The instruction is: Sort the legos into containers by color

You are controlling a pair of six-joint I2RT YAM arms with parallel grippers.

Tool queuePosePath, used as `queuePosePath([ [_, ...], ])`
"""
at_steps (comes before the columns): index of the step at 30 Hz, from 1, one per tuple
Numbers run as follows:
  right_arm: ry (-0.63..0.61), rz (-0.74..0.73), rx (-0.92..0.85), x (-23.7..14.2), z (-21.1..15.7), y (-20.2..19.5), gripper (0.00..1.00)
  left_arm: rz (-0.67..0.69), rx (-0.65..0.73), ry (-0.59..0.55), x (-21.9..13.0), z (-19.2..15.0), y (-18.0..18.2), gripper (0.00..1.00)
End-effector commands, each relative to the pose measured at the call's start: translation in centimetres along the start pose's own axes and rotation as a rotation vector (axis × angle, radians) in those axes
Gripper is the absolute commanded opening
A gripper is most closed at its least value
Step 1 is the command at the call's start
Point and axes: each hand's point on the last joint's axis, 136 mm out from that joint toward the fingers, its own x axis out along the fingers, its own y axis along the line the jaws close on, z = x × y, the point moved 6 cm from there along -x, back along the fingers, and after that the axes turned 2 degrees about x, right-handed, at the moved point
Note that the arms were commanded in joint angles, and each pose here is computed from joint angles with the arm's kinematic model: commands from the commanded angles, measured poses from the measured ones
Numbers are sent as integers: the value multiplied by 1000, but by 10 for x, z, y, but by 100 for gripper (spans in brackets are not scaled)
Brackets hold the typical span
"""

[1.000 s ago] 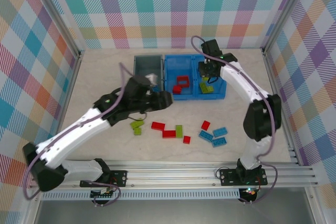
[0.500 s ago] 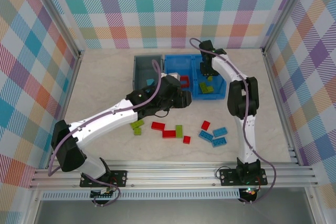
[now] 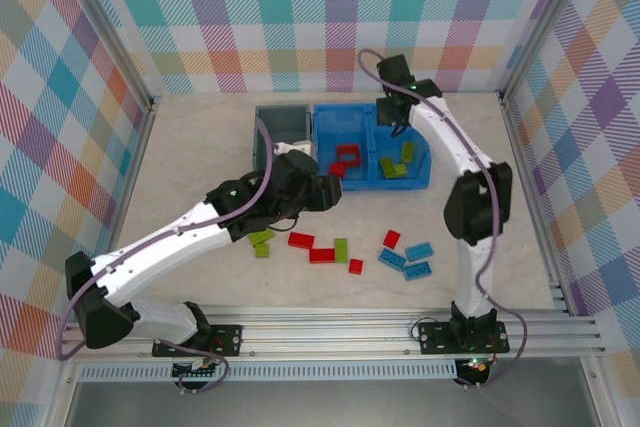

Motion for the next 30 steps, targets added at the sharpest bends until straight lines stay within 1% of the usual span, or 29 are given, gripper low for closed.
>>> queuePosePath([
  [1,-153,83,0,-87,14,-3,53,93,26,44,-13,-15,21,60],
  [4,-204,194,11,-142,0,-3,55,136,31,86,-20,-25,33,61],
  [6,-202,280,27,-171,-17,-5,56,158,28,110,-25,-31,41,61],
  [8,-174,389,43,-196,-40,-6,58,172,24,134,-28,-38,47,61],
  [10,-119,545,56,-217,-68,-4,62,199,9,157,-29,-46,55,62],
  [13,3,755,70,-233,-117,4,66,228,-27,195,-25,-60,64,62],
  [16,134,875,52,-238,-172,19,70,275,-119,217,-8,-77,75,63],
  [19,222,922,11,-234,-221,37,73,320,-240,226,16,-96,83,65],
  [22,236,902,-34,-226,-253,50,75,364,-331,216,37,-106,89,66],
  [26,249,840,-100,-212,-271,66,76,399,-436,213,56,-110,98,69],
  [30,209,802,-159,-210,-267,78,76,433,-529,199,60,-108,111,70],
])
